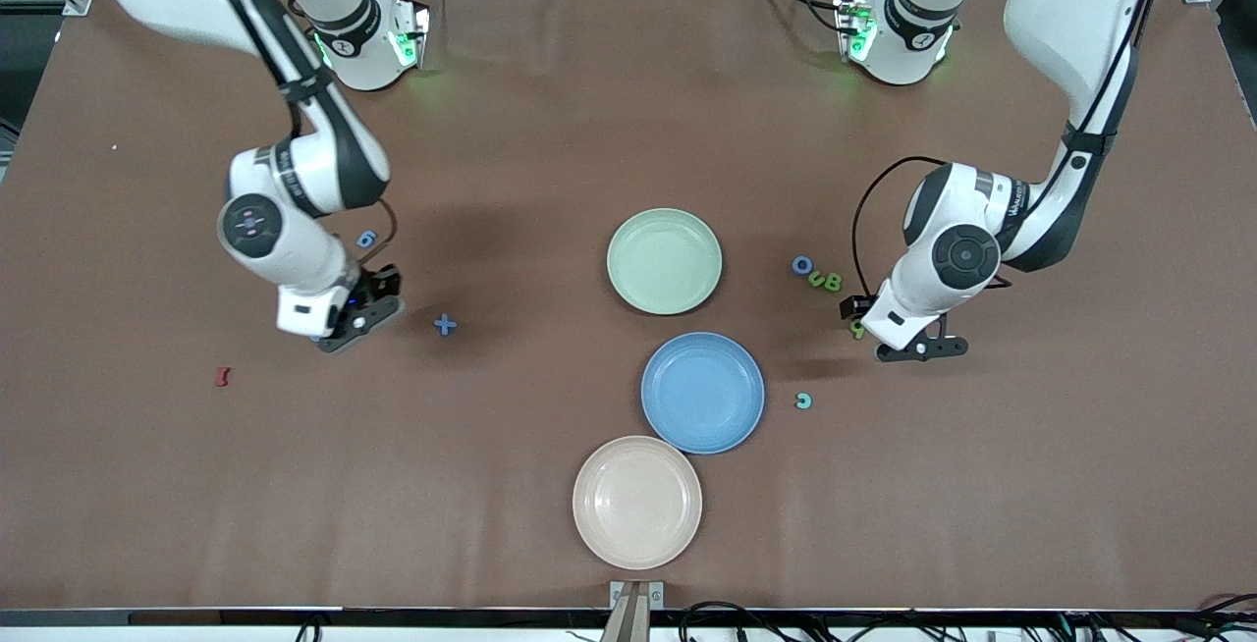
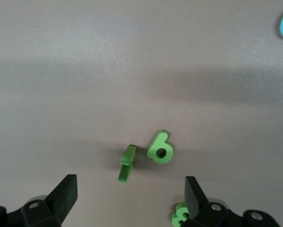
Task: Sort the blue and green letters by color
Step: 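Lift the E with the right gripper while the left gripper grasps green i, then open the right gripper over the blue plate while the left gripper carries i, then open the left gripper over the green plate while the right gripper withdraws, then grasp the blue X with the right gripper while the left gripper lowers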
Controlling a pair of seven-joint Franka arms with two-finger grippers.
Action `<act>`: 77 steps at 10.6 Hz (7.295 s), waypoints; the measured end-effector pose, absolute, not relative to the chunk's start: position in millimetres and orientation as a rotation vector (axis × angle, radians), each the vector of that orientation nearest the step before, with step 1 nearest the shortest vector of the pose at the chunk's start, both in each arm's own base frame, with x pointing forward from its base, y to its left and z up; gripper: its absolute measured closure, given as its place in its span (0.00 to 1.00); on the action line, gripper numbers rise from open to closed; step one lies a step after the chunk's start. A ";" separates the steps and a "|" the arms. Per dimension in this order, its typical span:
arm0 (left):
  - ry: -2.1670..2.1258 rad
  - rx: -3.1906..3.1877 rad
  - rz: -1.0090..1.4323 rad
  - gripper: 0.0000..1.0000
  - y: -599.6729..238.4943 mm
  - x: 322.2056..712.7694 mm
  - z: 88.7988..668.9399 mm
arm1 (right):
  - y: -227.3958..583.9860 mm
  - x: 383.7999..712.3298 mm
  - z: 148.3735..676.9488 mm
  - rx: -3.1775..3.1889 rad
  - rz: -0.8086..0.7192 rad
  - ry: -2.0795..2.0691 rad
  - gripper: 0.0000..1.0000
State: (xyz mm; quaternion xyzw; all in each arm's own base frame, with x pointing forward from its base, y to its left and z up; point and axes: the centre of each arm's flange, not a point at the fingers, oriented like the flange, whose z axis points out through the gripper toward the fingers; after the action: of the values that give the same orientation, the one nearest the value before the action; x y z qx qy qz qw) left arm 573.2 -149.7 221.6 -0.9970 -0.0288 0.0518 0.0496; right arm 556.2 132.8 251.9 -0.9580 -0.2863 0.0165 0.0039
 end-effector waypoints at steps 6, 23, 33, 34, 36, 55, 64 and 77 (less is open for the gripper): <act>-0.057 -3.032 0.202 0.00 -138.8 573.4 204.7 | 363.4 463.6 276.9 -3.085 0.007 -0.347 0.73; -0.138 -3.047 0.138 0.90 -135.5 587.1 219.3 | 560.7 467.3 234.2 -2.923 -0.043 0.263 0.73; -0.559 -3.095 0.013 0.90 -314.1 536.1 284.7 | 558.5 509.1 249.3 -2.715 -0.064 0.523 0.73; -0.579 -3.092 0.012 0.90 -325.5 529.9 285.2 | 560.1 519.2 249.7 -2.687 -0.067 0.560 0.73; -0.610 -3.089 0.010 0.90 -351.5 515.1 287.1 | 562.8 535.9 243.8 -2.632 -0.108 0.603 0.73; -0.583 -3.083 0.163 0.90 -420.3 463.3 271.0 | 339.6 607.8 285.5 -2.890 -0.011 0.177 0.00; -0.645 -2.973 0.280 0.04 -391.2 488.4 252.6 | 209.8 548.7 259.7 -3.127 -0.021 -0.758 0.14; 0.208 -3.025 0.078 0.00 -154.2 555.5 239.8 | 202.0 552.2 176.5 -3.060 -0.032 -0.745 0.59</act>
State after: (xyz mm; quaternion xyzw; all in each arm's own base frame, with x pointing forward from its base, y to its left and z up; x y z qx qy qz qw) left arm 555.5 -154.2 239.8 -0.9959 0.0683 0.0256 0.0543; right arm 552.2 202.0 176.5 -0.9716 -0.2365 -0.0103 -0.0039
